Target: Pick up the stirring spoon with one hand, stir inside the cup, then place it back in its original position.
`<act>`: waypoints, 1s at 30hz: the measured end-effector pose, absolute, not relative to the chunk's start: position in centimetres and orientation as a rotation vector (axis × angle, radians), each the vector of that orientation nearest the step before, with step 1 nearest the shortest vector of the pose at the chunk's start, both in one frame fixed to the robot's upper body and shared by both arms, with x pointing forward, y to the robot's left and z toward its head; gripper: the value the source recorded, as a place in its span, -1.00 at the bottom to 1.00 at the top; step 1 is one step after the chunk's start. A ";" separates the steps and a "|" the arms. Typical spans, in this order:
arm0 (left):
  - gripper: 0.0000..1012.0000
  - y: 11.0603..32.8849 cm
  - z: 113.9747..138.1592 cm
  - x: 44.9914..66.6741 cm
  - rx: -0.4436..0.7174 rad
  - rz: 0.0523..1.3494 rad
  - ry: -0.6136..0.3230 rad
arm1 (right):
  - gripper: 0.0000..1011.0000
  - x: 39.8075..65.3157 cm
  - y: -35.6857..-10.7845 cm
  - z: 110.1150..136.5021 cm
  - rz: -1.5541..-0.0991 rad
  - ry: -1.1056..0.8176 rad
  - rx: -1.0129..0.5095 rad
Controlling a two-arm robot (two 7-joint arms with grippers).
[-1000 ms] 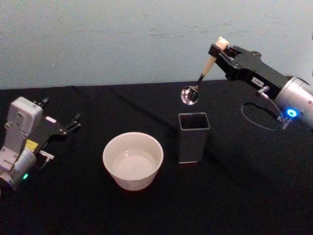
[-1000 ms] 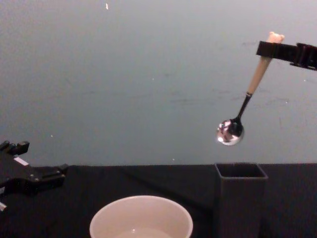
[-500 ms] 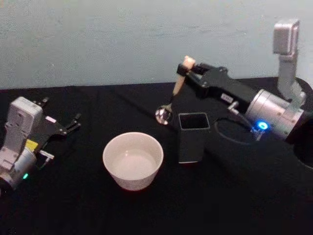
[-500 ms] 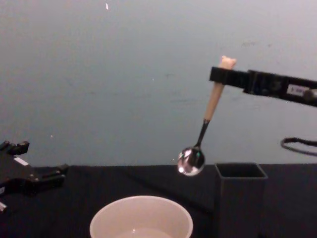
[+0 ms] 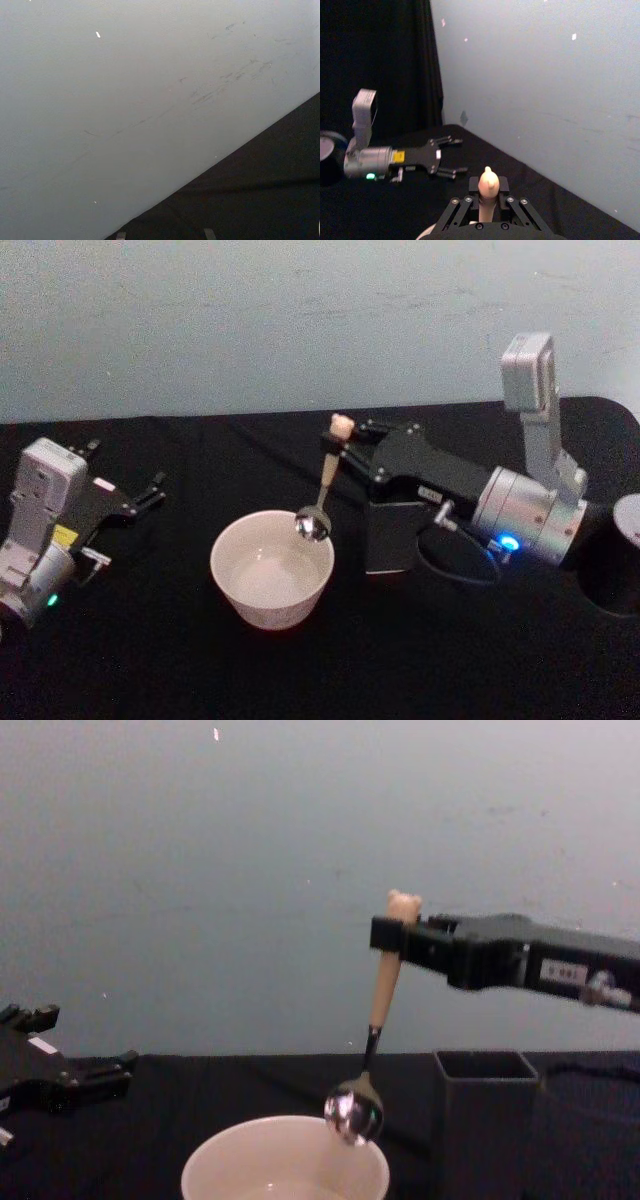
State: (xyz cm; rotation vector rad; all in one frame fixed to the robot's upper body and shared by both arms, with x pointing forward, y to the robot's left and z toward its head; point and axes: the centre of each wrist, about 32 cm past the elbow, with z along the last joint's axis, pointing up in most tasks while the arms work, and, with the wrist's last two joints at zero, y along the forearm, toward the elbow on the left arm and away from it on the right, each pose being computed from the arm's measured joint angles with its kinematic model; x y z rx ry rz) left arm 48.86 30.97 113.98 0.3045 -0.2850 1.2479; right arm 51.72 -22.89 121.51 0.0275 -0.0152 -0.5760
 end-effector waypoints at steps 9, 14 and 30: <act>0.98 31.0 114.0 48.9 0.304 1.248 -0.285 | -0.58 51.2 -22.4 119.9 -0.531 -0.062 -0.030; 0.98 31.0 114.0 48.9 0.304 1.248 -0.285 | -0.58 50.8 -22.0 119.0 -0.504 -0.069 -0.058; 0.98 31.0 114.0 48.9 0.304 1.248 -0.285 | -0.58 50.1 -19.4 117.8 -0.434 -0.028 -0.094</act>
